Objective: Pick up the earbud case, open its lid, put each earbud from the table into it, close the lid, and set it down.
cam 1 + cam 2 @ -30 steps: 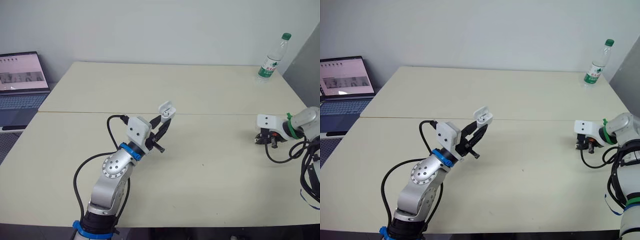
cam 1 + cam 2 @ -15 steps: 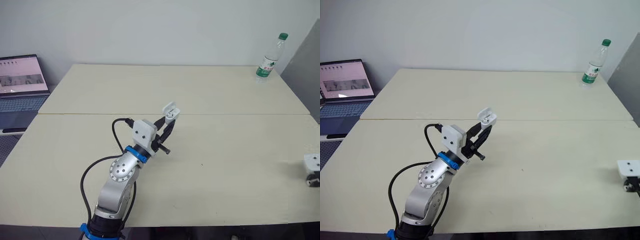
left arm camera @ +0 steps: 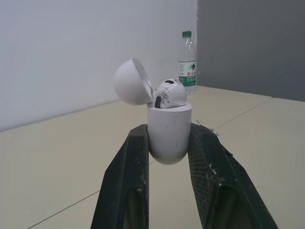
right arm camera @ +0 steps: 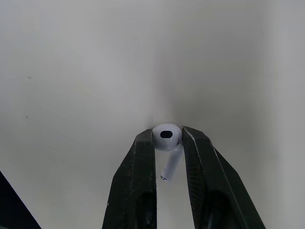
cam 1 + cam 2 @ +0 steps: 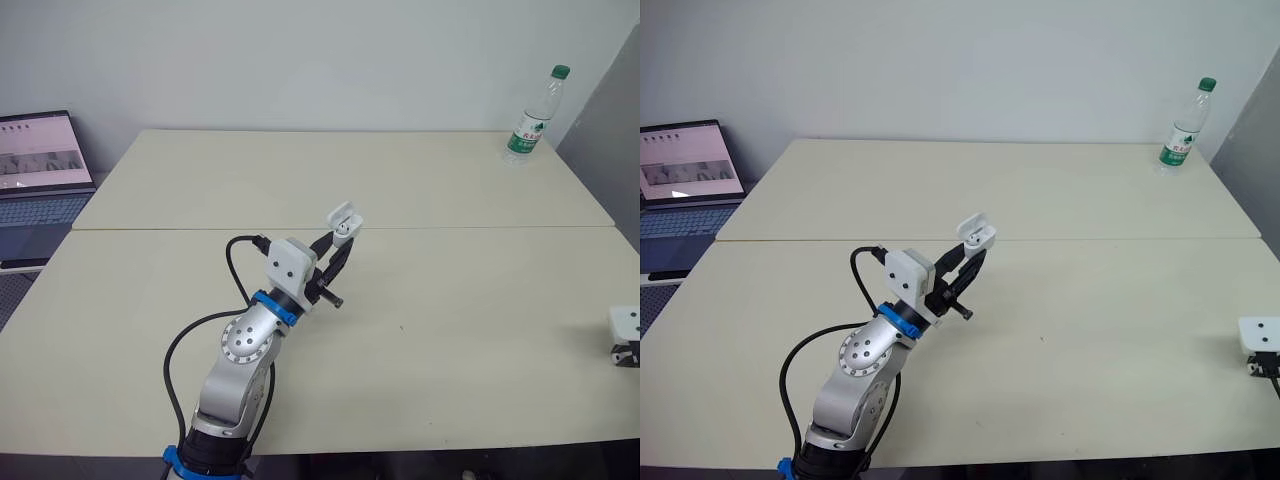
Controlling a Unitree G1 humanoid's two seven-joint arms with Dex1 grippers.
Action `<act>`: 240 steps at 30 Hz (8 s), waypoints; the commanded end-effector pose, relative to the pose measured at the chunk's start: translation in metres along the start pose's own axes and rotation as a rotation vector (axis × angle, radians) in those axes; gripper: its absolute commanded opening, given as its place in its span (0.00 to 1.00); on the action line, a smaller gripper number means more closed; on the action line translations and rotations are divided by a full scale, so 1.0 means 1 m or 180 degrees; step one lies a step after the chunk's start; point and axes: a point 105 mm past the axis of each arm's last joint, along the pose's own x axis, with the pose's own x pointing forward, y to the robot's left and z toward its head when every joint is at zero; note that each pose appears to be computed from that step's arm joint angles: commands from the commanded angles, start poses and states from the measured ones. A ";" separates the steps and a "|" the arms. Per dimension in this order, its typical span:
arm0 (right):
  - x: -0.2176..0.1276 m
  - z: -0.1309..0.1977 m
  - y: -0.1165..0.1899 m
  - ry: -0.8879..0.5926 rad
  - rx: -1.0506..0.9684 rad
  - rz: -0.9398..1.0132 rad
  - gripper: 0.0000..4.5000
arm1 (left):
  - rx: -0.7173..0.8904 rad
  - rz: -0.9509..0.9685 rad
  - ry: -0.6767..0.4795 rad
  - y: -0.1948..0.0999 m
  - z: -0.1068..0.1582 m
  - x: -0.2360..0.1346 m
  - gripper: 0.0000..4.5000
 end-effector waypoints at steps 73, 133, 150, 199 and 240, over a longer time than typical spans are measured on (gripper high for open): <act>-0.004 -0.012 0.014 0.0263 -0.0441 0.0259 0.38 | 0.0119 -0.0040 -0.0163 -0.004 0.017 -0.002 0.18; -0.005 0.064 -0.035 -0.0846 -0.0173 -0.0210 0.09 | 0.0166 -0.0053 -0.0139 0.000 0.014 -0.002 0.18; -0.135 0.366 -0.063 -0.4949 0.1317 0.0023 0.09 | -0.0117 -0.0309 -0.0162 0.014 0.024 0.017 0.18; -0.113 0.371 -0.053 -0.4945 0.0696 -0.1213 0.09 | -0.0282 -0.0467 -0.0364 0.002 0.040 0.029 0.18; -0.142 0.351 -0.054 -0.5294 0.0899 -0.0717 0.71 | -0.0314 -0.0485 -0.0298 0.000 0.036 0.027 0.18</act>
